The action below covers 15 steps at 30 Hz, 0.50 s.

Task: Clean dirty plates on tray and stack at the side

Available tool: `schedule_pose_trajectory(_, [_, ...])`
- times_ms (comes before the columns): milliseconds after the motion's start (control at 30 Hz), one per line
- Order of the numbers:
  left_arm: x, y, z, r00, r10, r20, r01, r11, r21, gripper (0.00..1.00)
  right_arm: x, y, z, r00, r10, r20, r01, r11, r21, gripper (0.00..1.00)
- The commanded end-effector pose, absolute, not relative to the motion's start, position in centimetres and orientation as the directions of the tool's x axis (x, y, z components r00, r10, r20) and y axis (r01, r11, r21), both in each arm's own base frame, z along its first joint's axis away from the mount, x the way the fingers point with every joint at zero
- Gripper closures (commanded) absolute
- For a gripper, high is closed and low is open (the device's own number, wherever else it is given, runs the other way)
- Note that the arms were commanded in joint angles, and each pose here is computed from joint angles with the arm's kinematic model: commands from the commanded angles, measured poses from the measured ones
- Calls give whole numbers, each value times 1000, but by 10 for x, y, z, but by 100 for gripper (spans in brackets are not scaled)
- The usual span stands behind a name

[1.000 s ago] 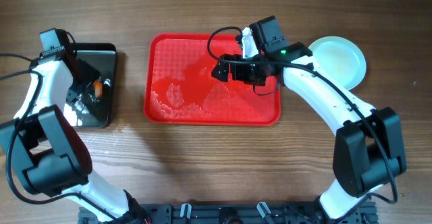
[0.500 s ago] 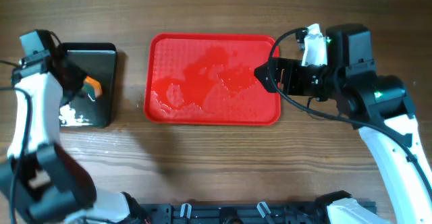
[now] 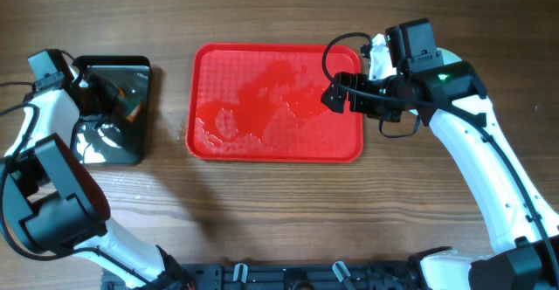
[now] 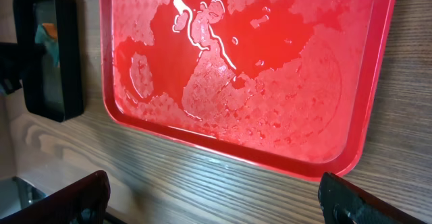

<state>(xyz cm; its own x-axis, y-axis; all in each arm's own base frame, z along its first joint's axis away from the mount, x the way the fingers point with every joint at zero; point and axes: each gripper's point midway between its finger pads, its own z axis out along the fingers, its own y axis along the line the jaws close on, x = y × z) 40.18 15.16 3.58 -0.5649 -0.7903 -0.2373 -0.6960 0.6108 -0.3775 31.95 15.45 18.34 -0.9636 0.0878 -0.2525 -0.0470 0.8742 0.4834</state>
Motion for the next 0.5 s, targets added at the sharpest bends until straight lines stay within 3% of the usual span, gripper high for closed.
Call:
schedule_pose_trajectory(0, [405,146,55,-589,-766,-258,-644,638,-422,96,319,152,178,-966,70,-249,-56,884,464,0])
schedule_pose_trajectory(133, [400,147,129,-513,-775,-369,-610,632,-478,96,315,152,194,-954,74,-291,-77,876,475,0])
schedule_pose_trajectory(167, [395,144,151,-498,-770,-398,-593,638,-492,83,305,149,212,-941,76,-328,-97,872,479,0])
schedule_pose_trajectory(200, [389,136,168,-498,-764,-411,-570,645,-509,35,295,144,223,-933,72,-352,-109,877,468,0])
schedule_pose_trajectory(233, [385,131,177,-500,-762,-411,-557,647,-521,0,284,136,231,-926,77,-369,-104,889,447,0])
schedule_pose_trajectory(333, [378,123,183,-513,-763,-392,-548,643,-535,0,226,99,254,-892,78,-444,-76,945,319,0])
schedule_pose_trajectory(467, [377,122,182,-515,-765,-387,-551,642,-534,0,171,80,255,-835,98,-541,-102,939,329,0])
